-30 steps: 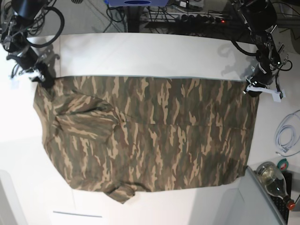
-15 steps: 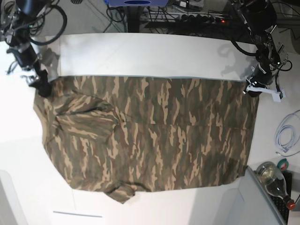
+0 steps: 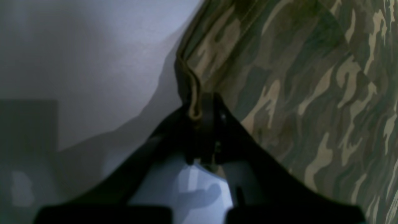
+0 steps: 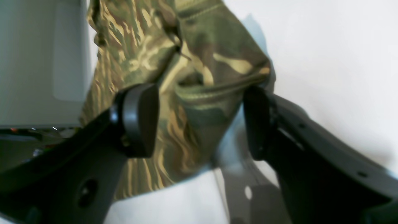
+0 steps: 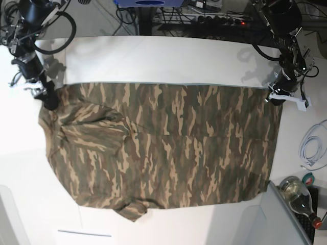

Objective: Layout the t-shirt on the table in an organized manner, then fold the t-shirt properly
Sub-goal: 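Regrasp the shirt edge with both grippers and drag it away from the hem, then pull the shirt edge further with both grippers, then release, then move the right gripper to the shirt's side edge and grasp it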

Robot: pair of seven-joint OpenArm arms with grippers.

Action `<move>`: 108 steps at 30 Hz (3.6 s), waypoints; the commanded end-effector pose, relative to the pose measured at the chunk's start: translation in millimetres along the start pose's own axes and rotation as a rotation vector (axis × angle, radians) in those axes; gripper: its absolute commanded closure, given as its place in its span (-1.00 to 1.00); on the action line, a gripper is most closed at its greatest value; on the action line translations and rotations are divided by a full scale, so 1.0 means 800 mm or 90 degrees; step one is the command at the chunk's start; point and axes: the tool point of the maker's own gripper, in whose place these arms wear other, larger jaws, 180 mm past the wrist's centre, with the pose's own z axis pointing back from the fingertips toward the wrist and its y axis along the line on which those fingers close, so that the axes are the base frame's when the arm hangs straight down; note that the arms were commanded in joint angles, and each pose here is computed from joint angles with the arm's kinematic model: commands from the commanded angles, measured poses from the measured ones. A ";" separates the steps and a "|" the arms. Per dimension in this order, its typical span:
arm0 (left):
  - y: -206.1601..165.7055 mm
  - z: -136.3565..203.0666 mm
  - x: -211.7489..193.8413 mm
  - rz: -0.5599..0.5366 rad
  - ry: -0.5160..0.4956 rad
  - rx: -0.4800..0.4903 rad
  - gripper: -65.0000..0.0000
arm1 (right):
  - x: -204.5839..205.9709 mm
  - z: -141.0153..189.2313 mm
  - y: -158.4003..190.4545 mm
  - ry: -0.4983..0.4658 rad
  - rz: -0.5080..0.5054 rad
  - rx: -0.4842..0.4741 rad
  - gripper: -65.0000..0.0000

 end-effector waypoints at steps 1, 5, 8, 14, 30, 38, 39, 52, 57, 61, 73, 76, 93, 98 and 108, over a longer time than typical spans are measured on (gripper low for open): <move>0.006 0.003 0.018 -0.011 -0.016 0.007 1.00 | -0.017 0.016 -0.028 0.044 0.011 -0.060 -0.22; 0.006 0.003 0.019 -0.012 -0.018 0.007 1.00 | 0.001 0.037 -0.043 0.001 0.012 -0.084 -0.33; 0.006 0.003 0.019 -0.012 -0.018 0.007 1.00 | 0.011 0.042 -0.048 -0.012 0.012 -0.090 -0.55; 0.005 0.002 0.018 -0.013 -0.016 0.006 1.00 | 0.022 0.031 -0.039 -0.015 0.017 -0.079 -0.56; 0.009 0.003 0.020 -0.014 -0.017 0.010 1.00 | -0.050 0.008 -0.042 0.081 -0.043 -0.066 -0.56; 0.009 0.003 0.020 -0.014 -0.017 0.010 1.00 | -0.073 0.009 -0.039 0.124 -0.028 -0.063 -0.56; 0.009 0.003 0.020 -0.014 -0.017 0.010 1.00 | -0.073 0.009 -0.039 0.124 -0.028 -0.063 -0.56; 0.017 0.008 0.011 -0.021 -0.008 0.016 1.00 | -0.071 0.011 -0.042 0.126 -0.026 -0.067 0.94; 0.030 0.025 0.005 -0.043 -0.009 0.028 1.00 | -0.066 0.026 -0.056 0.135 -0.015 -0.084 1.00; 0.040 0.052 -0.004 -0.082 0.019 0.038 1.00 | -0.057 0.053 -0.062 0.152 0.035 -0.100 1.00; 0.067 0.083 -0.024 -0.090 0.033 0.068 1.00 | -0.047 0.100 -0.053 0.136 0.118 -0.122 1.00; 0.065 0.081 -0.026 -0.091 0.035 0.065 1.00 | -0.051 0.105 -0.058 0.140 0.115 -0.129 1.00; 0.066 0.082 -0.021 -0.099 0.033 0.068 0.90 | -0.034 0.122 -0.040 0.063 0.101 -0.128 0.23; 0.063 0.084 -0.014 -0.100 0.023 0.067 -0.06 | -0.008 0.133 -0.019 0.010 0.128 -0.126 -0.08; 0.097 0.134 0.072 -0.099 -0.104 0.126 -0.25 | 0.083 0.092 0.014 -0.049 0.193 -0.081 -0.09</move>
